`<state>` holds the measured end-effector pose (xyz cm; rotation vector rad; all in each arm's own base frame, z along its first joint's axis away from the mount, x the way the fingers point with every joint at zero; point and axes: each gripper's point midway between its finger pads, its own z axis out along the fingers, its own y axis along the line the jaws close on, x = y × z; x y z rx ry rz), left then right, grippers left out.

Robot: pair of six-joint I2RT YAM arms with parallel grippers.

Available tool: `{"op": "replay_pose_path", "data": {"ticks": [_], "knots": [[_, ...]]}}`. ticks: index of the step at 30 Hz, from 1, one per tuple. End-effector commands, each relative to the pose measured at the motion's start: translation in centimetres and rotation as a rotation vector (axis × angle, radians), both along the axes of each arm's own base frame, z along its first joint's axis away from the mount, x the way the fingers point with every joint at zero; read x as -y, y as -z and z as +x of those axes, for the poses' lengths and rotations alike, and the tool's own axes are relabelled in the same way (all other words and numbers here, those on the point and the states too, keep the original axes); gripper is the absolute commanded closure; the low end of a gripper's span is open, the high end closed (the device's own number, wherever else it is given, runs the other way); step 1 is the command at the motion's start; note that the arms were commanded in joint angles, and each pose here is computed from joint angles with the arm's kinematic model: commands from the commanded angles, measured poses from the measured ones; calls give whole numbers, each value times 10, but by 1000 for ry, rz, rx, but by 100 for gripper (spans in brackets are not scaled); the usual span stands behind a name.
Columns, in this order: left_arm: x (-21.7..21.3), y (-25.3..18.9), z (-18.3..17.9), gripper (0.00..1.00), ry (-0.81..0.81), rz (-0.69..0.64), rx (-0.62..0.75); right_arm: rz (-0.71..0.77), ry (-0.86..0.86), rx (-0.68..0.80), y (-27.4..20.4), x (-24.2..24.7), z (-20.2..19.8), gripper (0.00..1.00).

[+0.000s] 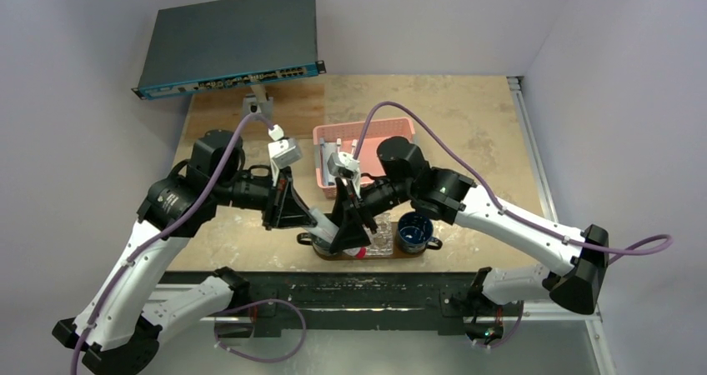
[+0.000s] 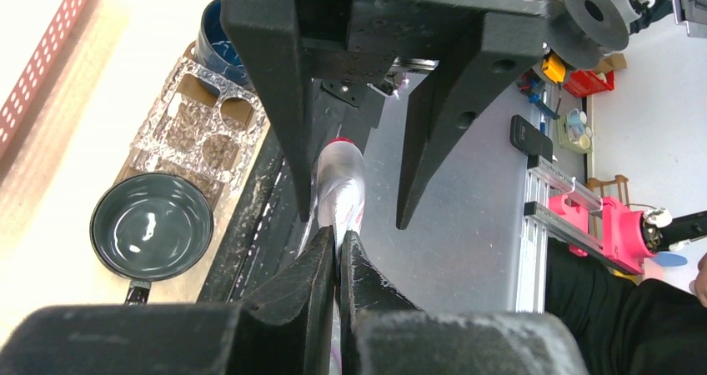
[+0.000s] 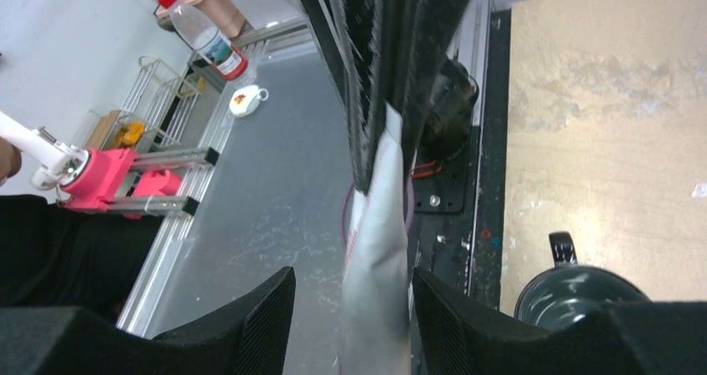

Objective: Prepare toiletry sets of a toothbrush and toothpaste on the tray

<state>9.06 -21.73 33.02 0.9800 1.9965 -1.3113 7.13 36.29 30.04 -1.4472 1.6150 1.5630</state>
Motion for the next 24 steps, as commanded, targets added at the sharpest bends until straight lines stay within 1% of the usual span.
{"op": "replay_pose_path", "data": {"ticks": [1, 4, 8, 10, 13, 15, 22, 24], "knots": [[2, -19, -1, 100, 18, -56, 83, 16, -11, 4, -1, 6, -7, 44], [2, -21, -1, 100, 12, -59, 87, 5, -15, -1, 4, 8, -9, 45], [1, -23, 0, 100, 5, -61, 92, 2, -22, -8, 7, 10, -12, 51], [1, -24, 0, 100, 2, -61, 96, 2, -25, -10, 7, 11, -13, 58], [1, -23, 1, 100, -4, -58, 91, 5, -26, -6, 7, 11, -13, 74], [2, -22, 1, 100, -3, -58, 84, 7, -24, -3, 7, 11, -12, 83], [4, -17, 3, 100, 1, -42, 50, 22, -19, 10, 1, 10, -12, 94], [4, -15, 4, 92, 0, -37, 41, 24, -18, 12, -1, 10, -11, 94]]}}
